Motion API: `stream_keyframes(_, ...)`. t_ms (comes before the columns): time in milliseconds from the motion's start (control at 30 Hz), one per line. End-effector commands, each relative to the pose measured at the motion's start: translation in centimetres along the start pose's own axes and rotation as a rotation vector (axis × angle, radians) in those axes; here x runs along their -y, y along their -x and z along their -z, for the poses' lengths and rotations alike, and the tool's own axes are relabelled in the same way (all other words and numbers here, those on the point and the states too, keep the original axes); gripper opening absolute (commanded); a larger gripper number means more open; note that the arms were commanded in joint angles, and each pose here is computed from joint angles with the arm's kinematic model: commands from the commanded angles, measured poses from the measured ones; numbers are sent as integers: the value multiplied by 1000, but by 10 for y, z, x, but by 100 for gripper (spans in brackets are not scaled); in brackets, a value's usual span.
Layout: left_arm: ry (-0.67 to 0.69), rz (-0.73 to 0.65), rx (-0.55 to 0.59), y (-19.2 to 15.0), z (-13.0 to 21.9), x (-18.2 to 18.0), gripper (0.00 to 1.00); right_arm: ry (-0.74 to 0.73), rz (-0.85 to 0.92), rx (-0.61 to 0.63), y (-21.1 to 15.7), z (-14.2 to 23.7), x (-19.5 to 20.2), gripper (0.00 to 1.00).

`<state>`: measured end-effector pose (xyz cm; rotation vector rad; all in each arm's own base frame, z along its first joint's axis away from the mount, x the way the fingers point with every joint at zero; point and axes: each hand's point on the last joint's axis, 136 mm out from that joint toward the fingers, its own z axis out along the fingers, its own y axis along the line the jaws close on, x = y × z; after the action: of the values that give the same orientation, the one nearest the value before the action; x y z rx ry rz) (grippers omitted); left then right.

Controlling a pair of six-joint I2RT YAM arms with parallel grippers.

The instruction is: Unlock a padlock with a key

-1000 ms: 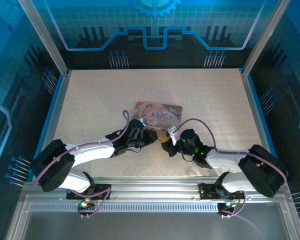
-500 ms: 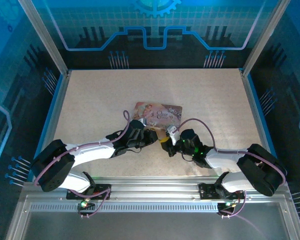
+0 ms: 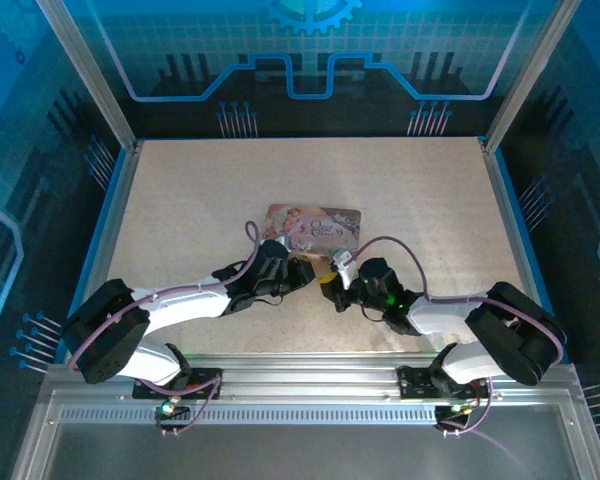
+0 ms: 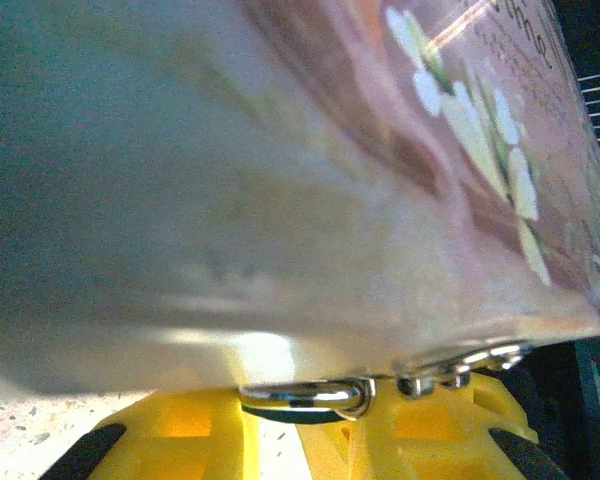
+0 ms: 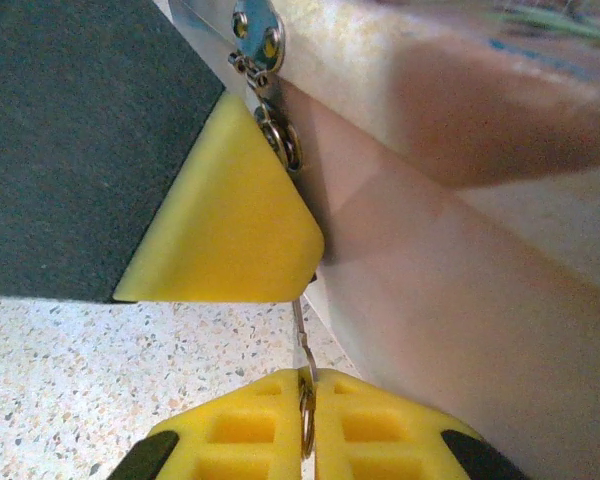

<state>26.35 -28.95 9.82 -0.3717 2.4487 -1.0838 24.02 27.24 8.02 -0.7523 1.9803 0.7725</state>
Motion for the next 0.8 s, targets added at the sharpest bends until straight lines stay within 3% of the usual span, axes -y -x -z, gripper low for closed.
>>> stream_keyframes(0, -147, -4, -55, -12, 13, 44, 7, 6, 53, 132, 42, -5, -5, 9)
stream_keyframes(467, -150, 7, -85, -17, 18, 46, 7, -22, 111, 174, 63, -9, -2, 10)
stream_keyframes(767, -146, 5, -98, -19, 17, 46, 7, 79, 101, 224, 87, -7, -14, 10)
